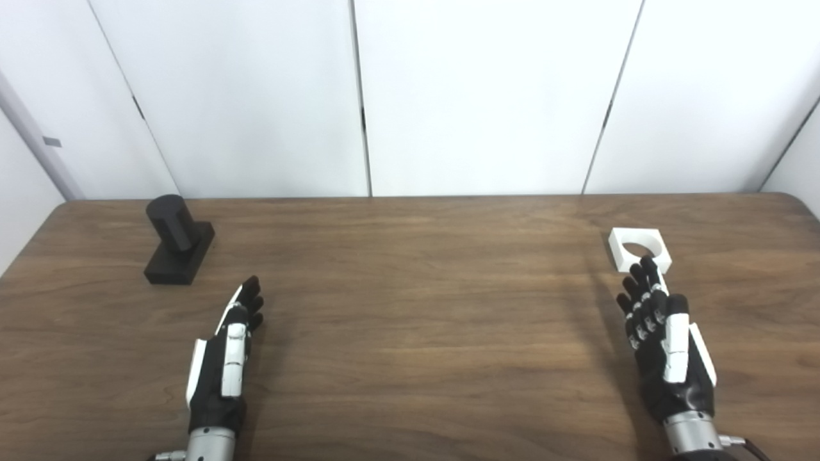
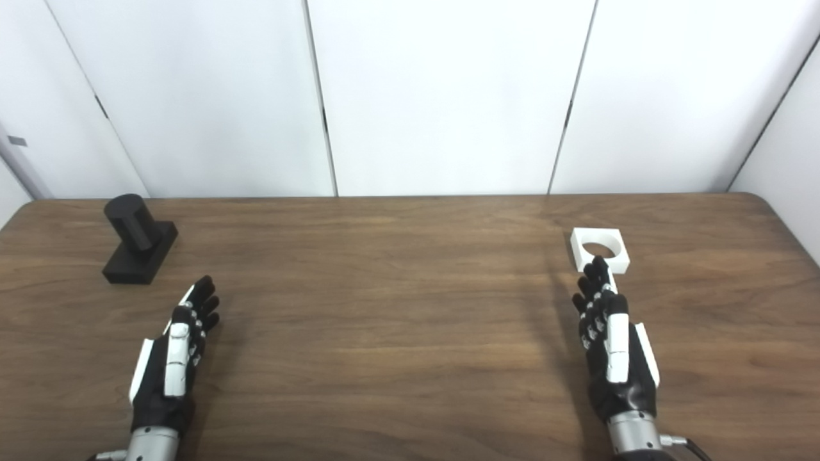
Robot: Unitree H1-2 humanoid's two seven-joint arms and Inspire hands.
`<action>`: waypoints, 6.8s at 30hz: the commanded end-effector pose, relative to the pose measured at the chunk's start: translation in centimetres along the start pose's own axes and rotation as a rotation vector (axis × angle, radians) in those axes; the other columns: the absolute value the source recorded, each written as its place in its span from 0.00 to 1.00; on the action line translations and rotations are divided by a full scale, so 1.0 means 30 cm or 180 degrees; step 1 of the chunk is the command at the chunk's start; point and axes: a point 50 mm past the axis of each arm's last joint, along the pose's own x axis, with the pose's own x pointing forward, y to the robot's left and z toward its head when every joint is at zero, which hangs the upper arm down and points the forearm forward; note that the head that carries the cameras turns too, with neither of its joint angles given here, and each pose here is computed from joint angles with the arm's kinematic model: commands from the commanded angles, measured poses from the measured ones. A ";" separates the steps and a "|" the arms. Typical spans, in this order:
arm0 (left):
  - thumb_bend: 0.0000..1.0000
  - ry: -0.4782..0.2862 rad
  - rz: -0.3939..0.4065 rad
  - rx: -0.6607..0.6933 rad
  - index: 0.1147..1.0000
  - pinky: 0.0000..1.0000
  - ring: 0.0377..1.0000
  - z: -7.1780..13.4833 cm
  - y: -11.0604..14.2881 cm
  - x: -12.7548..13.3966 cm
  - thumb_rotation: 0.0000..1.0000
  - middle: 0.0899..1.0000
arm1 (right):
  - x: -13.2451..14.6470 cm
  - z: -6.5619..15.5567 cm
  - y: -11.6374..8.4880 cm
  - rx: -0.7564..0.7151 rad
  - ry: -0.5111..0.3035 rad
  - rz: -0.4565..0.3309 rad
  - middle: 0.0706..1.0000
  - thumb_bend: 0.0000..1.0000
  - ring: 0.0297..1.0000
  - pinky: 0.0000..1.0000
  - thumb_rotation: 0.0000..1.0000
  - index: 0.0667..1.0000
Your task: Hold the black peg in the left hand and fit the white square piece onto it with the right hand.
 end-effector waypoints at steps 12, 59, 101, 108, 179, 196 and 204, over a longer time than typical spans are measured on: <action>0.66 0.0038 -0.0054 -0.0057 0.93 0.93 0.95 -0.032 -0.062 -0.032 1.00 0.96 | -0.079 -0.074 -0.094 -0.0074 0.0248 -0.0070 1.00 0.59 1.00 1.00 1.00 1.00; 0.59 -0.0148 0.0384 0.1472 0.95 0.94 0.94 0.199 0.029 0.002 0.25 0.95 | -0.071 -0.103 -0.135 0.0039 0.0311 -0.0067 1.00 0.79 1.00 1.00 1.00 1.00; 0.82 0.0554 0.1412 0.3507 0.88 0.88 0.92 0.270 0.400 0.438 0.65 0.92 | -0.098 -0.109 -0.067 0.0087 0.0355 0.0016 1.00 0.73 1.00 1.00 1.00 1.00; 0.85 0.0628 0.1392 0.4016 0.83 0.95 0.95 0.268 0.404 0.506 0.73 0.92 | -0.096 -0.109 -0.059 0.0074 0.0394 0.0001 1.00 0.76 1.00 1.00 1.00 1.00; 0.84 0.1157 0.1368 0.4179 0.77 0.81 0.85 0.132 0.338 0.657 0.70 0.83 | -0.125 -0.085 -0.061 -0.0105 0.0452 -0.0061 0.97 0.72 1.00 1.00 1.00 0.96; 0.74 0.1144 0.1456 0.4147 0.73 0.70 0.78 0.124 0.335 0.667 0.65 0.78 | -0.130 -0.082 -0.061 -0.0108 0.0461 -0.0055 0.98 0.70 1.00 1.00 1.00 0.96; 0.61 0.0985 0.1481 0.3924 0.46 0.63 0.74 0.117 0.344 0.658 0.18 0.69 | -0.127 -0.082 -0.066 -0.0148 0.0483 -0.0055 0.97 0.71 1.00 1.00 1.00 0.95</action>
